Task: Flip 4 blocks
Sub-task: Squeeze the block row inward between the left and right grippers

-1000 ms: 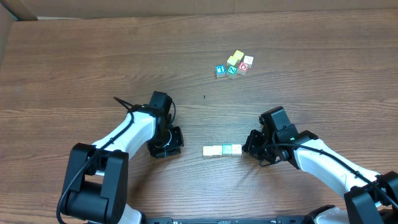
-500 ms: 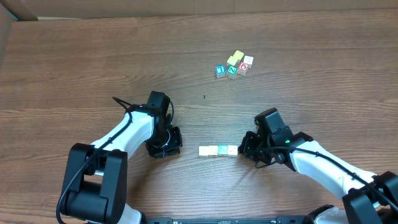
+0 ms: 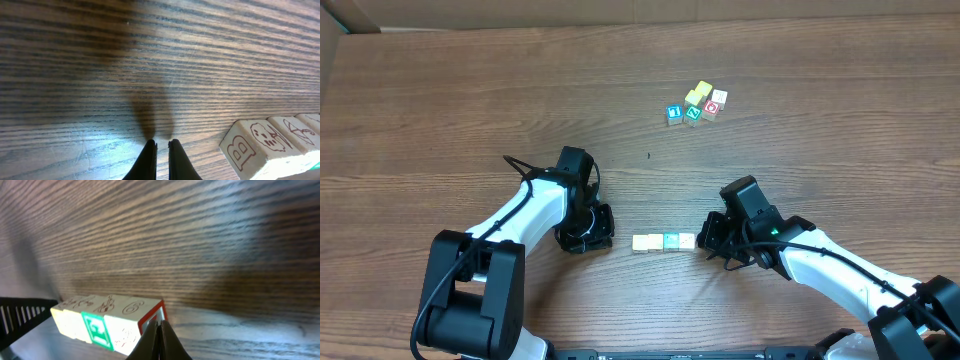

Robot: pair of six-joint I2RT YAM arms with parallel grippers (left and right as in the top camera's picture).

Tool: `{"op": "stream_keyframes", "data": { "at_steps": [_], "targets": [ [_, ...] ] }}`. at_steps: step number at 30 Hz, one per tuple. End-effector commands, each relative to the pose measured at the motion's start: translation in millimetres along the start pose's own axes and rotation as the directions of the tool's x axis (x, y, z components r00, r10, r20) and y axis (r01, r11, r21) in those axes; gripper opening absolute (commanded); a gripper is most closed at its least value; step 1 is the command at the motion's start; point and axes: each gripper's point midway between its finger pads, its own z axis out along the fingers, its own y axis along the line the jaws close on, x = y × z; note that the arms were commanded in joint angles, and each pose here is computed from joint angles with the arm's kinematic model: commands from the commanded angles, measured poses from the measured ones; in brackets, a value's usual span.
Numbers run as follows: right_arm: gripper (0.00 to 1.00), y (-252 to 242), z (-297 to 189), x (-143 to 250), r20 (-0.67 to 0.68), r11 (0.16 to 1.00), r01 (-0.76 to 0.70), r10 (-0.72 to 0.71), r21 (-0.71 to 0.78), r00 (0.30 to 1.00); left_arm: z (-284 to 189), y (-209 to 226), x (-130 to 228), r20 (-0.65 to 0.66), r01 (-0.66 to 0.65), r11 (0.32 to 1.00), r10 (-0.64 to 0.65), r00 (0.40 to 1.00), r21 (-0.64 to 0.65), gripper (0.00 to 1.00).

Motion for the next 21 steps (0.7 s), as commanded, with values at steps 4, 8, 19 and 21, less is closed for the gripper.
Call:
{"op": "stream_keyframes", "data": {
  "at_steps": [4,8,19,21],
  "targets": [
    [0.04,-8,2,-1,0.017,0.999,-0.026,0.025,0.035,1.000,3,0,3,-0.021,-0.028,1.000,0.029,0.999,0.008,0.04],
    [0.04,-11,2,6,-0.012,0.998,-0.043,0.044,0.046,0.999,3,0,6,-0.033,-0.025,1.000,0.026,0.999,0.008,0.04],
    [0.04,-6,3,10,-0.026,0.999,-0.027,0.028,0.032,0.999,8,-19,14,-0.049,-0.081,0.996,0.083,0.995,0.049,0.04],
    [0.04,-5,3,12,-0.029,0.999,-0.022,0.023,0.032,0.999,9,-21,14,-0.046,-0.093,0.995,0.095,0.994,0.043,0.04]
  ]
}}
